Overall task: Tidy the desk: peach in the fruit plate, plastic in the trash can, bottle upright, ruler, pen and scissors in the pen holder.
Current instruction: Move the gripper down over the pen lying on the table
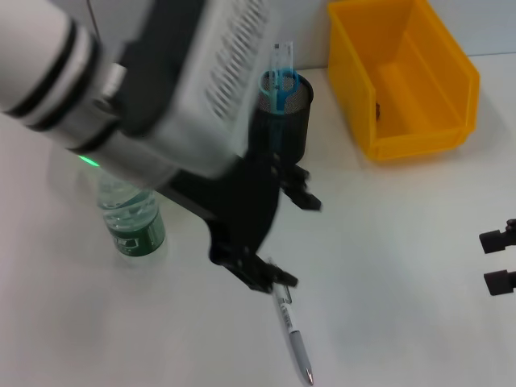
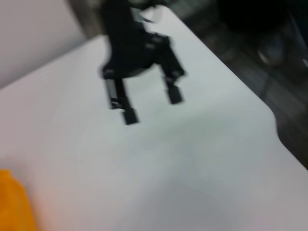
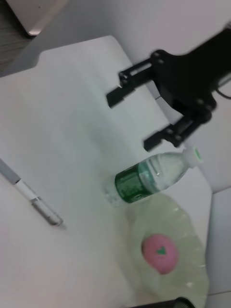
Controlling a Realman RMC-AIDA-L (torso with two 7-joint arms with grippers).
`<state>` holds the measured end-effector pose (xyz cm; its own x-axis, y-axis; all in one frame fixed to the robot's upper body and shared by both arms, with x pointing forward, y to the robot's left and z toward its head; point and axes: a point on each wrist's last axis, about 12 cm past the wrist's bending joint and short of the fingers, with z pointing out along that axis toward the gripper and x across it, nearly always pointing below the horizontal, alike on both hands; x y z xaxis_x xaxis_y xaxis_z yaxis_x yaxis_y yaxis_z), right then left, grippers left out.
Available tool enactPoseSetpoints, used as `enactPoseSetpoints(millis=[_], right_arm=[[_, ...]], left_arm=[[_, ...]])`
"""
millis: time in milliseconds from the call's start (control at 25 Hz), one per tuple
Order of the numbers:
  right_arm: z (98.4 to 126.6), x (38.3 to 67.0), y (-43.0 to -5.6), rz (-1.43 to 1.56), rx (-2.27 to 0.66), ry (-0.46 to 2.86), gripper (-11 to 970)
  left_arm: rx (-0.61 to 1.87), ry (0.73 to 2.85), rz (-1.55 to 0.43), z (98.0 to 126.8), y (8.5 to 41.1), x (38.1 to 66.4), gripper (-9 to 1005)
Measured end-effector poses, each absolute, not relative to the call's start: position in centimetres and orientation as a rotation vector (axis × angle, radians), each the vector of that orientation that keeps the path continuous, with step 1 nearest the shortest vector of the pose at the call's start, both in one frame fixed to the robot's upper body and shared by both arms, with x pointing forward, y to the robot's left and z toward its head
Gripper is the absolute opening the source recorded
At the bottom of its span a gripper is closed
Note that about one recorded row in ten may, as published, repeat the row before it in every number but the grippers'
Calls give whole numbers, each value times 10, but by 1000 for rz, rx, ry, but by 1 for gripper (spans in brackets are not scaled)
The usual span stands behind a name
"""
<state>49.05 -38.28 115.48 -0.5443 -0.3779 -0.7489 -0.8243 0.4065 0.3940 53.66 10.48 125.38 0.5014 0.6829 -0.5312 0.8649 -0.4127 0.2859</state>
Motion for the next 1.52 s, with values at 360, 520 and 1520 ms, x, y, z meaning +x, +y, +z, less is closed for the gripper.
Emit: enactPoseSetpoints(millis=[360, 520, 1520], right_arm=[[1164, 507, -381, 1031, -1028, 2208, 776], [1168, 511, -381, 1026, -1027, 2215, 776], [1188, 529, -381, 966, -1046, 2246, 777]], left_arm=[[2508, 1026, -186, 1255, 59, 523, 803], [2590, 974, -46, 1246, 49, 522, 803], [2901, 356, 283, 1174, 34, 511, 804]])
